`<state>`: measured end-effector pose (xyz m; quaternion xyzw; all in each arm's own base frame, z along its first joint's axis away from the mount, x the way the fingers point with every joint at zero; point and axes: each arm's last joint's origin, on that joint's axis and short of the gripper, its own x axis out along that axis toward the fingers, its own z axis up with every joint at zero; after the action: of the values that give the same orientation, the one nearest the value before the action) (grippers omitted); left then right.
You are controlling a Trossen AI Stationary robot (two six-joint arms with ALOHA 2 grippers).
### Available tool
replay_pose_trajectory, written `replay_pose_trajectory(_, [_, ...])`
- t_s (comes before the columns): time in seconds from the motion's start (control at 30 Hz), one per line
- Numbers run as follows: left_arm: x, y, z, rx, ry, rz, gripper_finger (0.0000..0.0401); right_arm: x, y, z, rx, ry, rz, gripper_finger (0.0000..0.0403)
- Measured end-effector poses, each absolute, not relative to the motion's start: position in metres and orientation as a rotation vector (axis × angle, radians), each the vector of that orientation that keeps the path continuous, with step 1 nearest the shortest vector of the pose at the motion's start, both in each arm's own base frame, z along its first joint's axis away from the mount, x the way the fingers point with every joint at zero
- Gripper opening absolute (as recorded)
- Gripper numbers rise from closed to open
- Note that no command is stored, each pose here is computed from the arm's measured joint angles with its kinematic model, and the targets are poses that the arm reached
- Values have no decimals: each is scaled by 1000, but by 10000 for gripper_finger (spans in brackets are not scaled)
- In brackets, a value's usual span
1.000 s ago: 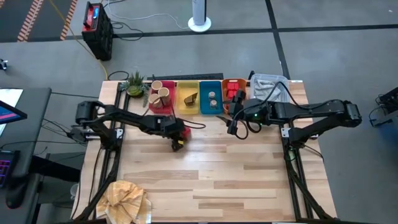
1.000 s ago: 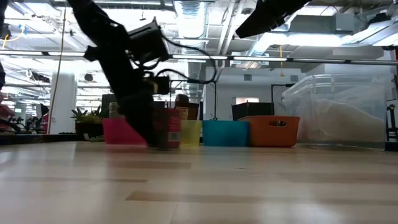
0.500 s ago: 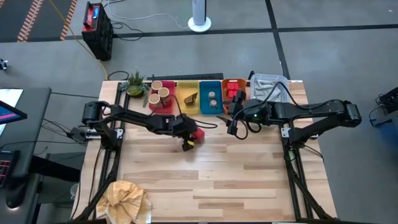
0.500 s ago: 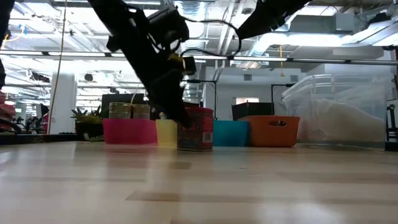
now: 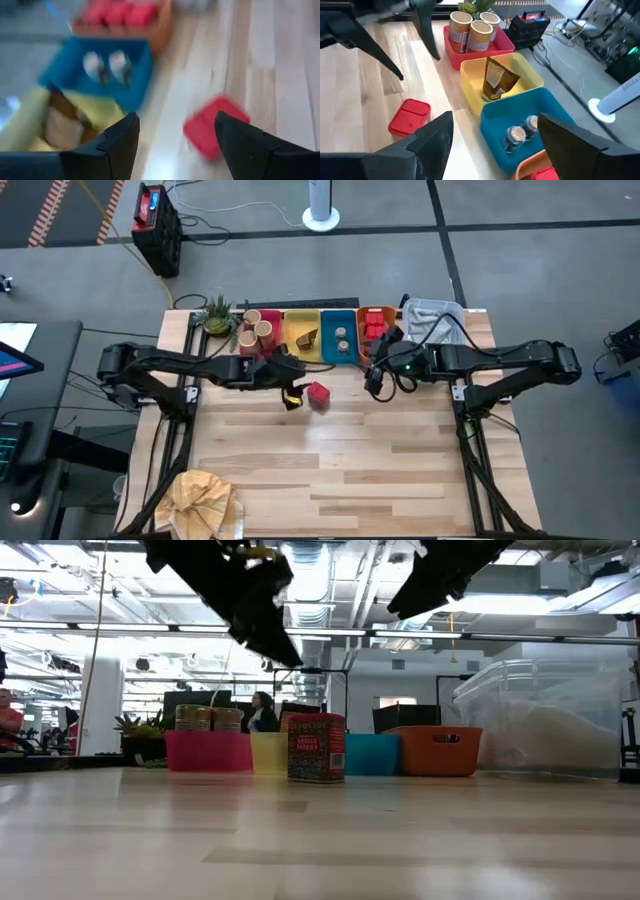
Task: Sort spices by type
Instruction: Put the red spice can into the orange bin
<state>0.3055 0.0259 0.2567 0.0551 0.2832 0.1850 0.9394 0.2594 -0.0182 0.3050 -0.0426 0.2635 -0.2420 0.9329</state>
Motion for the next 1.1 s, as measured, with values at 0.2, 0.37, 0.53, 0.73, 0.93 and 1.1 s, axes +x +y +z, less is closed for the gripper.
replay_pose_trajectory(0.2, [295, 25, 247, 135, 213, 351, 245, 286, -13, 279, -76, 594, -438, 317])
replay_pose_trajectory(0.37, [283, 30, 261, 208, 80, 427, 245, 315, -9, 259, -23, 685, -333, 317])
replay_pose_trajectory(0.53, [267, 39, 285, 193, 19, 478, 245, 346, -8, 244, -12, 748, -290, 317])
replay_pose_trajectory(0.73, [246, 38, 289, 176, 140, 472, 245, 379, -8, 230, -57, 806, -275, 318])
replay_pose_trajectory(0.93, [227, 35, 299, 175, 156, 468, 245, 400, -16, 216, -31, 891, -305, 326])
replay_pose_trajectory(1.1, [218, 32, 301, 189, 178, 404, 245, 411, -22, 223, 45, 951, -308, 347])
